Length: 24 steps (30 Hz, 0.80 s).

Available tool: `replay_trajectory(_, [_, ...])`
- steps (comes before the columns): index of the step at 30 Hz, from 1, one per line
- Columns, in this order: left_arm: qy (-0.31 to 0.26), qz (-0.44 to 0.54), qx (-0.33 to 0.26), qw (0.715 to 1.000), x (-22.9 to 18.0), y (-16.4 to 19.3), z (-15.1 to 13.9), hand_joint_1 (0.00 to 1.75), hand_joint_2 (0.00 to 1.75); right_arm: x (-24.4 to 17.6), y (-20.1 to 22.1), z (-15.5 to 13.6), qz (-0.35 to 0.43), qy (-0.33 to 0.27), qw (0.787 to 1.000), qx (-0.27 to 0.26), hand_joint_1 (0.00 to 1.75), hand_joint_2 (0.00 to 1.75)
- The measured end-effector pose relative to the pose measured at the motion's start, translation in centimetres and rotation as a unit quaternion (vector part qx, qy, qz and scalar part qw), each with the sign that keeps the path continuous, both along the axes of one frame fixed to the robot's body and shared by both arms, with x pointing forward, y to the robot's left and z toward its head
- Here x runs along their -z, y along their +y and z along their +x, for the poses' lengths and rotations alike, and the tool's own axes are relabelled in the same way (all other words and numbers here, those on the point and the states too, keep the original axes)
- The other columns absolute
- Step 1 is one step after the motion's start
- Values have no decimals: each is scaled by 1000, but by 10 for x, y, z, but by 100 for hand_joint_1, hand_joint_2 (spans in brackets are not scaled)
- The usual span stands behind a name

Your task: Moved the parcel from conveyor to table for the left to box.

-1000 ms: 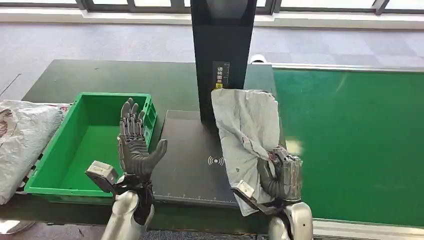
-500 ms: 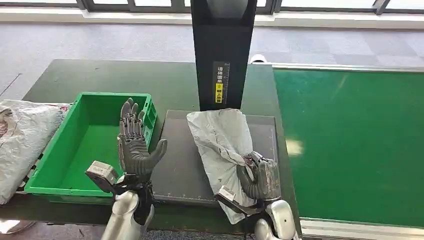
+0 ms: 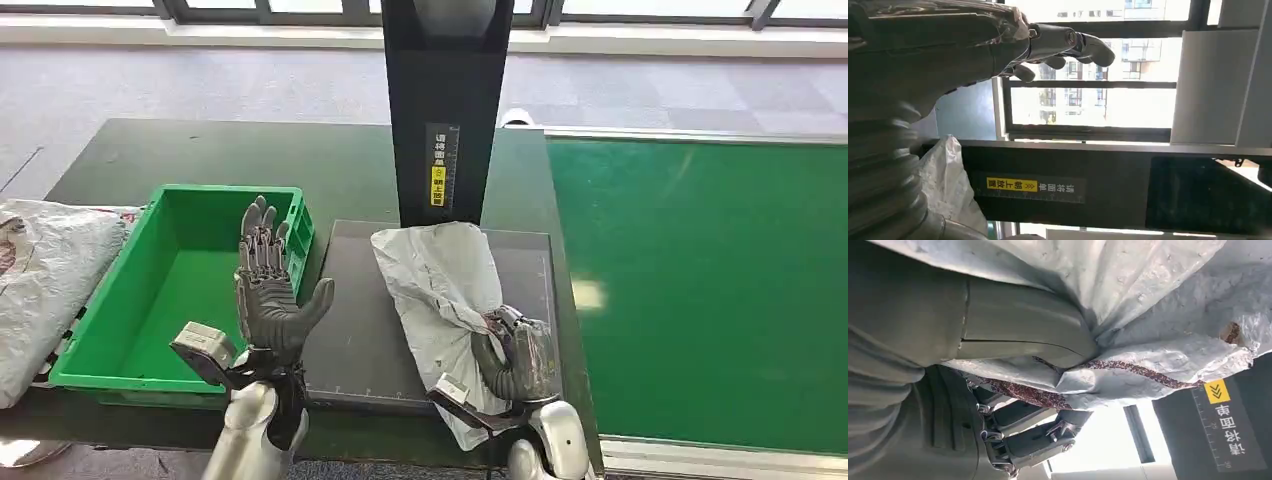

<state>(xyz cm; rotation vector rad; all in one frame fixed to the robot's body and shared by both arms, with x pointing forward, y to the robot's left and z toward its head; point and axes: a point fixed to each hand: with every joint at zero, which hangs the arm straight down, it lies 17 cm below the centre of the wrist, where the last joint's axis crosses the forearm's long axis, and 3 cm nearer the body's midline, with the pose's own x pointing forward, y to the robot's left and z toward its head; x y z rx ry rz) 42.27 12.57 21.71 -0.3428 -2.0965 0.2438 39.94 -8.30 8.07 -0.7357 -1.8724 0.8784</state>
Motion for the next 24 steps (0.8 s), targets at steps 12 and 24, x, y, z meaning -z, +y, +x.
replay_trajectory(12, [0, 0, 0, 1000, 0, 0, 0, 0, 175, 0, 0, 0, 0, 0, 1000, 0, 175, 175])
replay_trajectory(24, [-12, 207, -22, 978, 25, -52, -1, 0, 175, -34, -41, 7, 75, -78, 993, 39, 0, 0])
